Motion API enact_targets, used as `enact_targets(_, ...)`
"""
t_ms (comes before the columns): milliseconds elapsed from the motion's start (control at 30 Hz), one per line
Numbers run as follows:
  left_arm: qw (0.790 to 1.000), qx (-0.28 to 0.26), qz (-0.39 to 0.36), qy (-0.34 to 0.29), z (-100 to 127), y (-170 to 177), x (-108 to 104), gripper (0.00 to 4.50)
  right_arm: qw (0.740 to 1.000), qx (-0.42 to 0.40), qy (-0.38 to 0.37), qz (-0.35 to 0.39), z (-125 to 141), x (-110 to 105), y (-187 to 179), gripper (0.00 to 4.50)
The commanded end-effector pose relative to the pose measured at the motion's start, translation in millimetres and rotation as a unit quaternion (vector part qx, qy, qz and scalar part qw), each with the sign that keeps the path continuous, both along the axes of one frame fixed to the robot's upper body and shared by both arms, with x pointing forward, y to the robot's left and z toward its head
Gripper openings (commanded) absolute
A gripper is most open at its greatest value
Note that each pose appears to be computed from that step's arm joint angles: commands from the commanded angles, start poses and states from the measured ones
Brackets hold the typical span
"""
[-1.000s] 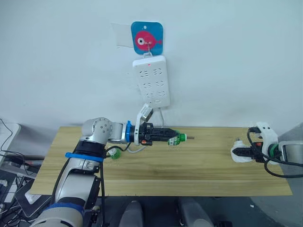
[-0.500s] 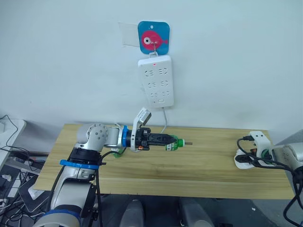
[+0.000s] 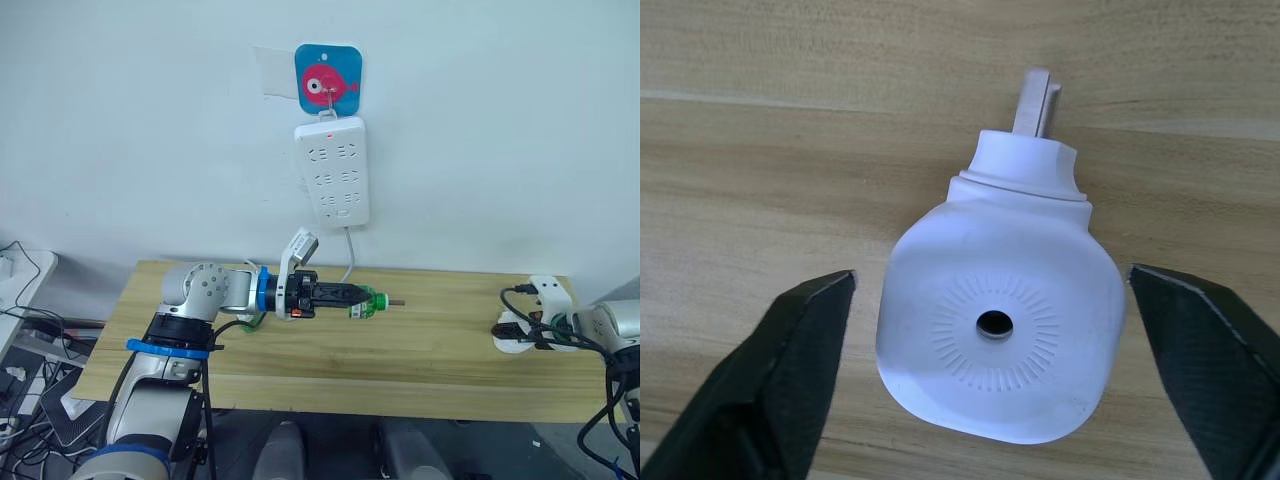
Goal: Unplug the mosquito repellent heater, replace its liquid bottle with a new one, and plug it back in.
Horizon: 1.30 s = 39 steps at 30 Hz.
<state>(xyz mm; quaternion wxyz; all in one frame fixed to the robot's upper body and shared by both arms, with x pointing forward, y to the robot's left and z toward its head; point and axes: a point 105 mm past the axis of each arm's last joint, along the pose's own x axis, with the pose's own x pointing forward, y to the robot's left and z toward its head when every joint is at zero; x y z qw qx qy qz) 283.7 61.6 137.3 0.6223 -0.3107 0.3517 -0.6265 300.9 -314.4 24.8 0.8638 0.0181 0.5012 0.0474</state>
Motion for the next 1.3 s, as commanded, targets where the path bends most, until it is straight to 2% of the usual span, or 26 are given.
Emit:
enact_targets(33, 1.0, -0.014, -0.009, -0.013, 7.4, -0.7, -0.2, 2.22, 1.0, -0.002, -0.014, -0.008, 12.1, -0.1, -7.1, 4.48)
enact_targets(300, 0.999, -0.018, 0.002, -0.031, 7.8, 4.0, 4.6, 2.22, 0.996, 0.041, -0.072, -0.032, 82.6, -12.1, -6.7, 4.48)
enact_targets(400, 0.993, -0.036, -0.011, -0.114, 18.3, -1.5, 2.6, 2.22, 0.985, 0.098, -0.13, -0.054, 109.1, -14.7, 6.2, 4.48)
enact_targets(433, 0.988, -0.049, -0.006, -0.149, 24.7, -6.0, 3.8, 2.22, 0.974, 0.137, -0.17, -0.062, 118.2, -11.9, 13.5, 4.48)
enact_targets(467, 0.983, -0.06, 0.0, -0.175, 30.2, -10.5, 5.2, 2.22, 0.96, 0.173, -0.208, -0.069, 125.7, -10.3, 20.1, 4.48)
enact_targets(500, 0.974, -0.072, 0.014, -0.216, 36.8, -17.1, 8.1, 2.22, 0.935, 0.227, -0.265, -0.068, 138.5, -8.5, 33.0, 4.48)
enact_targets(533, 0.963, -0.081, 0.028, -0.254, 42.4, -23.0, 10.6, 2.22, 0.898, 0.285, -0.324, -0.084, 152.0, -6.9, 42.4, 4.48)
enact_targets(600, 0.941, -0.095, 0.058, -0.321, 50.5, -32.3, 14.9, 2.22, 0.844, 0.362, -0.382, -0.103, 160.3, -15.3, 60.3, 4.48)
enact_targets(667, 0.924, -0.11, 0.093, -0.355, 58.3, -39.9, 19.8, 2.22, 0.798, 0.413, -0.422, -0.119, 167.1, -28.7, 81.1, 4.48)
enact_targets(733, 0.914, -0.116, 0.115, -0.372, 62.5, -45.8, 22.5, 2.22, 0.752, 0.491, -0.417, -0.14, 178.1, -45.4, 104.7, 4.48)
enact_targets(867, 0.895, -0.109, 0.137, -0.41, 62.7, -57.2, 25.5, 2.22, 0.7, 0.58, -0.377, -0.174, 193.4, -58.0, 143.4, 4.48)
enact_targets(900, 0.893, -0.109, 0.138, -0.414, 63.0, -60.0, 26.0, 2.22, 0.699, 0.587, -0.37, -0.172, 194.9, -60.4, 151.4, 4.48)
enact_targets(1100, 0.884, -0.117, 0.126, -0.436, 65.9, -69.5, 21.9, 2.22, 0.736, 0.577, -0.32, -0.15, 185.0, -64.6, 176.4, 4.48)
enact_targets(1300, 0.881, -0.122, 0.109, -0.444, 64.4, -74.1, 12.9, 2.22, 0.738, 0.573, -0.321, -0.153, 185.9, -54.9, 181.0, 4.48)
